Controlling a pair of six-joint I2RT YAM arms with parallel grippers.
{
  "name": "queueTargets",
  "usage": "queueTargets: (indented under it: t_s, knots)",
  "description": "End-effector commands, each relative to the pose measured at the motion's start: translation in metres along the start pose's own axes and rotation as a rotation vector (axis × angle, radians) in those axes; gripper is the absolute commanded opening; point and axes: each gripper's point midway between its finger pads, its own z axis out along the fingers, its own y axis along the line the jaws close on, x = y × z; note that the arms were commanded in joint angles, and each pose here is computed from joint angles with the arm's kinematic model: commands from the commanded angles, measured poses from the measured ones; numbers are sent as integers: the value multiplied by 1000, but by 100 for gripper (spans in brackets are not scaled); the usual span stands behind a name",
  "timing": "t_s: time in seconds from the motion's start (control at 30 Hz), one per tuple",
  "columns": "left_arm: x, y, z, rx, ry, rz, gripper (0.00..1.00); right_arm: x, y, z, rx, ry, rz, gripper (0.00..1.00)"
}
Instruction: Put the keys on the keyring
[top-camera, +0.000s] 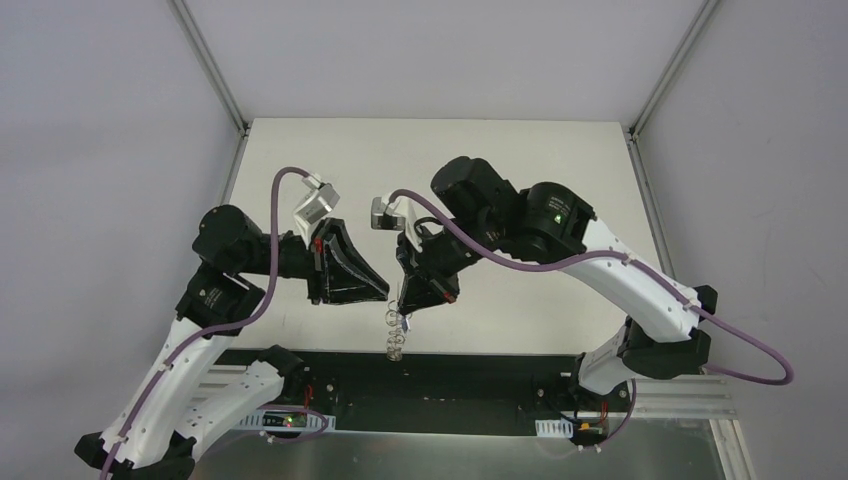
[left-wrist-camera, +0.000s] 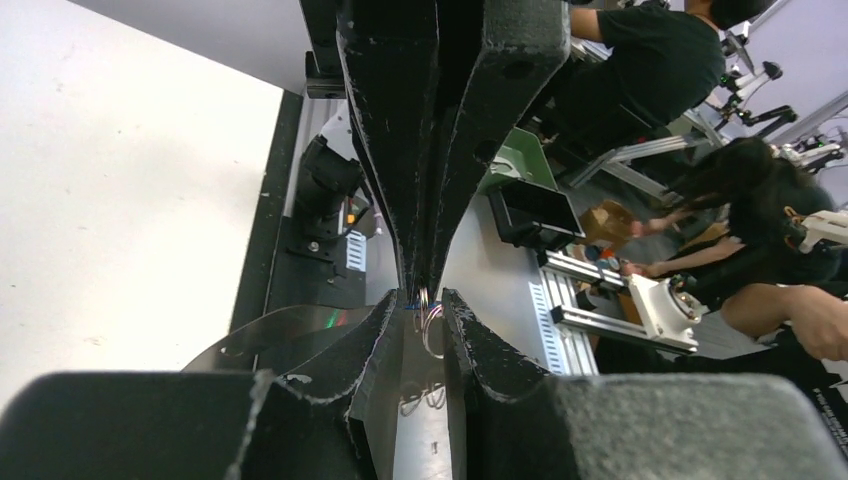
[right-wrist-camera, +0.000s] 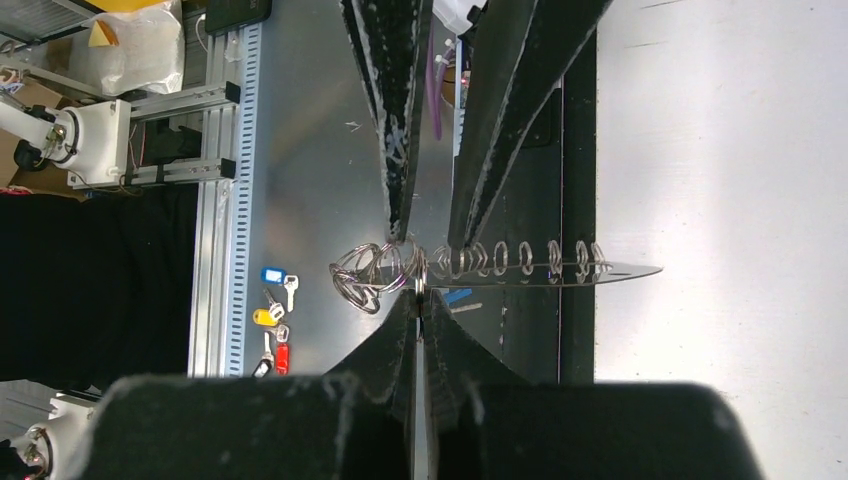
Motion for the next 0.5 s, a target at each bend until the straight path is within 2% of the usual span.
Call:
queueTargets:
  t_s: [0.0,0.47]
  knots:
    - [8,-6,0,48,43,-66,19,-9,6,-2,-26,-26,18,0]
    - [24,-1,0,68,88,-124,18,-18,-3,11,-58,-38,59,0]
